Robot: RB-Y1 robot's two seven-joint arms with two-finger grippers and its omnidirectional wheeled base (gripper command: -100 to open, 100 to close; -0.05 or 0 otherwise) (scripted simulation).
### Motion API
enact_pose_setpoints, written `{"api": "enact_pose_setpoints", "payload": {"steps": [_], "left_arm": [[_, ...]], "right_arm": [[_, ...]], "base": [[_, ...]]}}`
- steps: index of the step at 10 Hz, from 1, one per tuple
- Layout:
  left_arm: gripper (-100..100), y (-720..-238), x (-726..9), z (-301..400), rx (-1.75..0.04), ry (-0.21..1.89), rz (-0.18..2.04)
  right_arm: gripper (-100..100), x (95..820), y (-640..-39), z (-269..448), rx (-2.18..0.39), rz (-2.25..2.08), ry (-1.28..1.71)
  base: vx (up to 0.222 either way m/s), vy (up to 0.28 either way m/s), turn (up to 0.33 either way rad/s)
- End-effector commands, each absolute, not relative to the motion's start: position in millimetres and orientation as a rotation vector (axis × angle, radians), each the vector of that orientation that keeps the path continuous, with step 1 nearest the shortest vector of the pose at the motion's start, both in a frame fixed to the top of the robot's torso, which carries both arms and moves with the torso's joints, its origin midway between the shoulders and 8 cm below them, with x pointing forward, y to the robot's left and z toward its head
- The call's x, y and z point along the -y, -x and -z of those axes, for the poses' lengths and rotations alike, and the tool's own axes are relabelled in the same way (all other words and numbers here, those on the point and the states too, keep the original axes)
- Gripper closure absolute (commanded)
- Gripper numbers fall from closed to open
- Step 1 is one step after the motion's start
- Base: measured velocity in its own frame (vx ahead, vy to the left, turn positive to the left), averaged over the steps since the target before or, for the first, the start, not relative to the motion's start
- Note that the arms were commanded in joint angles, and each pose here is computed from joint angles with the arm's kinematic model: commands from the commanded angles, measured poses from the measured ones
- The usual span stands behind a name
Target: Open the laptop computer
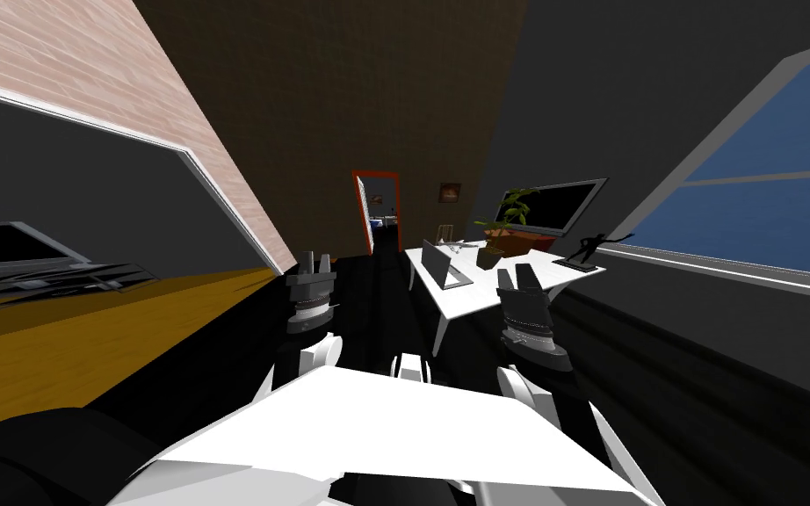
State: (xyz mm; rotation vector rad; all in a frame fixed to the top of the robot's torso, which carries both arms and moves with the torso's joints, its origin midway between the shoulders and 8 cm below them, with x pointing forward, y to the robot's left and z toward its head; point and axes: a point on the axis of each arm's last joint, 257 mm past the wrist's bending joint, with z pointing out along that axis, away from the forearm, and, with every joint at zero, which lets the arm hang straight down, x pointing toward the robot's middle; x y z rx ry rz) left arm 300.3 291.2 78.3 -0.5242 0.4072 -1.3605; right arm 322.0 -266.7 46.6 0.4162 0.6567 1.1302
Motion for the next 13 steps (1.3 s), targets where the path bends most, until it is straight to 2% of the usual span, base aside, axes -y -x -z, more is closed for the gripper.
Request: {"api": "enact_pose_setpoints", "payload": {"steps": [1, 13], "left_arm": [[0, -300, -291, -78, -0.407, 0.524, 1.361], [0, -300, -291, -78, -0.407, 0.524, 1.361]], "right_arm": [[-100, 264, -329, -34, -0.747, -1.062, -0.363], [-100, 323, -363, 55, -1.16, -0.449, -0.094]], "base": [[0.05, 0.077, -0.024], [0.08, 0.108, -0.032]]}}
